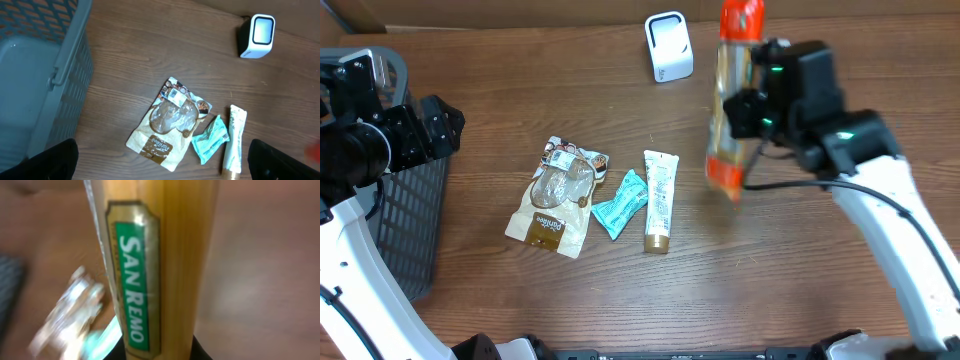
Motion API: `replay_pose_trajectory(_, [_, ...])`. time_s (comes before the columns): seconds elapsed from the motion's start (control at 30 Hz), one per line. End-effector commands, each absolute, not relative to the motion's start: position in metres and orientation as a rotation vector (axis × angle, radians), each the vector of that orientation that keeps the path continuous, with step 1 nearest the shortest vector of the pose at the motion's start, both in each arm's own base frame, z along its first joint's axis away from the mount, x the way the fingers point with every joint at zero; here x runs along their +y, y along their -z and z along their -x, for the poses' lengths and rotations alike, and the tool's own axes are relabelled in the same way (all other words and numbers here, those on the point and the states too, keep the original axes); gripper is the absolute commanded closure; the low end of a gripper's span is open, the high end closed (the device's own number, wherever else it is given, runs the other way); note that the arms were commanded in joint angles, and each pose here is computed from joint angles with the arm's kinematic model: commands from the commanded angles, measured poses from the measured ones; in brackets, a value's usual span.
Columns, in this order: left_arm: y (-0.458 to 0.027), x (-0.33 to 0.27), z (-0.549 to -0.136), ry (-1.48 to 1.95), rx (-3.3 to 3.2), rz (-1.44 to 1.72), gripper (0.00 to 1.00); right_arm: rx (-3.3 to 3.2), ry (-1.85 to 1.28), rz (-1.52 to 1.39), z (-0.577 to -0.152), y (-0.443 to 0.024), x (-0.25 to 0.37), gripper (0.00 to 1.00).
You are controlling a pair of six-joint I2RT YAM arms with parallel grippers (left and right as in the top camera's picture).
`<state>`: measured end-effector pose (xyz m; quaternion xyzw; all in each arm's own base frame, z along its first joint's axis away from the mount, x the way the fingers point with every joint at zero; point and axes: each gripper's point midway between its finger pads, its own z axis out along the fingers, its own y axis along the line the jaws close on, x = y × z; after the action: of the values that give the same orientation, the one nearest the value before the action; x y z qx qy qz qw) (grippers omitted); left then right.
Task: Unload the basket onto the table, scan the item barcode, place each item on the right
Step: 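Lift the pasta pack and carry it toward the white scanner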
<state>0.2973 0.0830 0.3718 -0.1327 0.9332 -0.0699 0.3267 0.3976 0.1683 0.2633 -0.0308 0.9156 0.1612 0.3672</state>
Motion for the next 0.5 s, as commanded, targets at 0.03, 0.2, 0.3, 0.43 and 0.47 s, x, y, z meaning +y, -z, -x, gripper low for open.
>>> replay_pose_trajectory(0.03, [-0.372,0.082,-0.298,0.19,2.444,0.321,0.01,2.1,-0.044,0.054,-0.459,-0.29,0.158,0.96])
replay_pose_trajectory(0.2, [-0.372,0.082,-0.298,0.19,2.444,0.32,0.0,1.959,0.138,0.388,-0.502,-0.278,0.183,0.96])
replay_pose_trajectory(0.3, [-0.372,0.082,-0.298,0.19,2.444,0.32,0.0,1.905,0.182,0.445,-0.517,-0.274,0.189,0.96])
replay_pose_trajectory(0.43, [-0.372,0.082,-0.298,0.19,2.444,0.321,0.0,1.817,0.214,0.404,-0.532,-0.287,0.19,0.96])
replay_pose_trajectory(0.47, [-0.372,0.082,-0.298,0.19,2.444,0.321,0.0,1.786,0.217,0.405,-0.534,-0.294,0.191,0.96])
